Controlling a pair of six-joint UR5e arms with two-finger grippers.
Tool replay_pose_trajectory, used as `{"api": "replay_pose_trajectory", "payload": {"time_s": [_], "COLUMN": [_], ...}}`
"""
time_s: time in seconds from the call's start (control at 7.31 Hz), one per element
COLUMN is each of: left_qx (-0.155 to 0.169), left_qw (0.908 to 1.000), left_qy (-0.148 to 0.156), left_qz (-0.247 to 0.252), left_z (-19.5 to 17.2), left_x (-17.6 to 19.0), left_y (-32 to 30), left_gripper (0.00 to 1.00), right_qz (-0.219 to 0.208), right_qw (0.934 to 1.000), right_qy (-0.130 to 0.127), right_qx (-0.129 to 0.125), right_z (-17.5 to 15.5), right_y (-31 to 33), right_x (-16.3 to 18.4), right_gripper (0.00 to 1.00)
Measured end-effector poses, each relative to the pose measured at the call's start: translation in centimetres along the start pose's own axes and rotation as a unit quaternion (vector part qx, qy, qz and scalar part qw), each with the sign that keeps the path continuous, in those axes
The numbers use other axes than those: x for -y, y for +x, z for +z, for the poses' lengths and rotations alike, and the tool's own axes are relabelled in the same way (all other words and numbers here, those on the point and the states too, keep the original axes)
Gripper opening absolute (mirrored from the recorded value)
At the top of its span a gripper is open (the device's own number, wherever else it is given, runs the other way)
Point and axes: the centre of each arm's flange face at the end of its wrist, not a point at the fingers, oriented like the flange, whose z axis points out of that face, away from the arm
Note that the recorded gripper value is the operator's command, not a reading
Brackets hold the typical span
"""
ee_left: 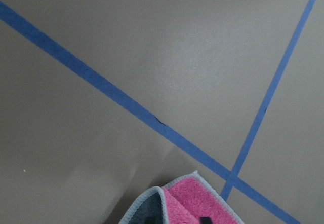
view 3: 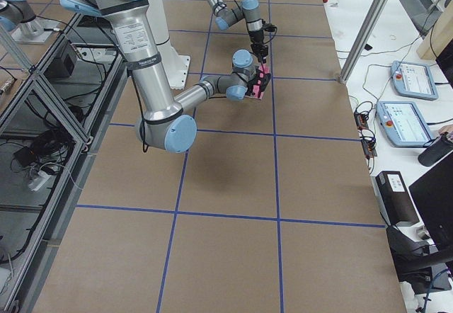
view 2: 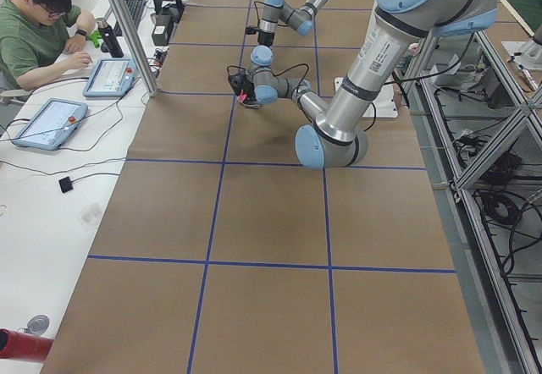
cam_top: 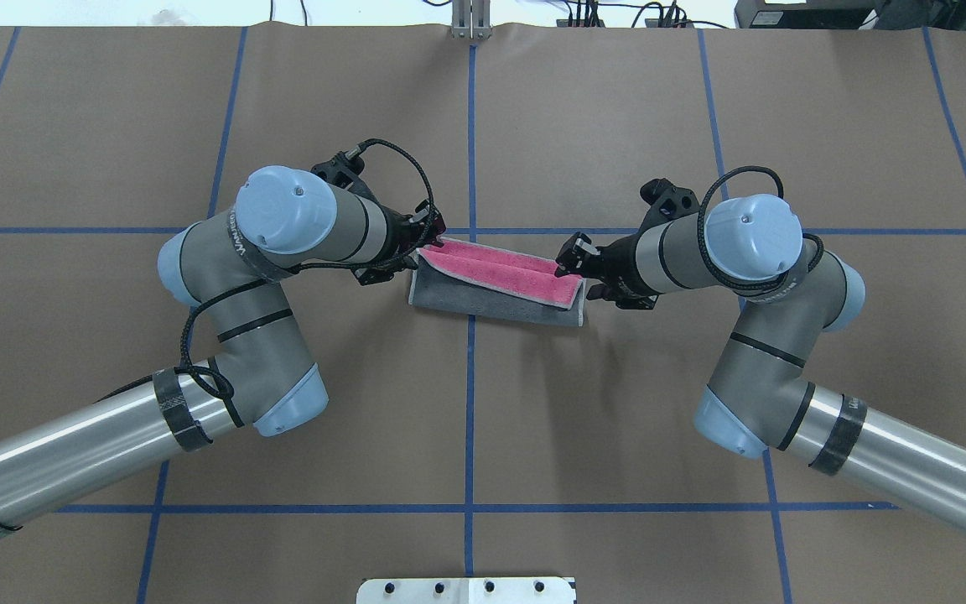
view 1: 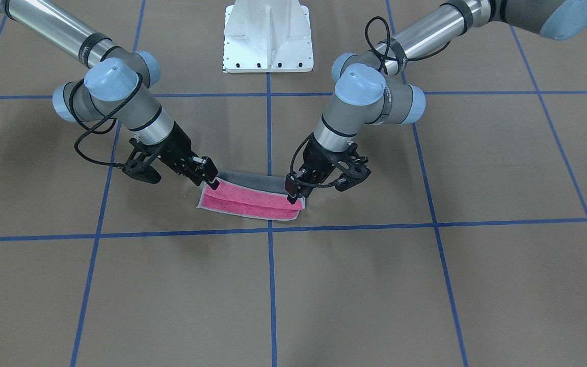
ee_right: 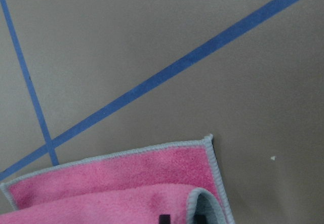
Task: Fold towel twice with both arms
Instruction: 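Lay the held corners down onto the far edge with both grippers, then open both grippers and raise the left gripper away from the towel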
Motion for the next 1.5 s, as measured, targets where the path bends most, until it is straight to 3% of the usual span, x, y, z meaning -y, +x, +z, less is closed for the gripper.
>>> {"api": "replay_pose_trajectory", "payload": {"time_s": [0.55,0.96,1.5], "left_qx": [-0.013,-0.011,-0.004], "left_qw": [0.9999,0.9999,0.9995], "left_qy": [0.009,-0.004,-0.017], "left_qz": [-0.003,-0.013,-0.026], "left_z": [-1.7,-3.4,-5.1], "left_x": [2.1,5.0,8.5], "left_y": [1.2,1.9,1.9], "left_gripper": [1.00,1.00,1.00], "right_qz": [0.002,-0.001,0.054], "right_qw": [0.9997,0.9993,0.9968], "right_qy": [-0.021,-0.037,-0.059], "right_qx": [0.010,0.010,0.001], "right_z": [-1.7,-1.9,-0.5], "right_y": [-1.1,-1.3,-1.8], "right_x": [0.7,0.0,-3.2], "right_gripper": [0.99,0.99,0.99]}}
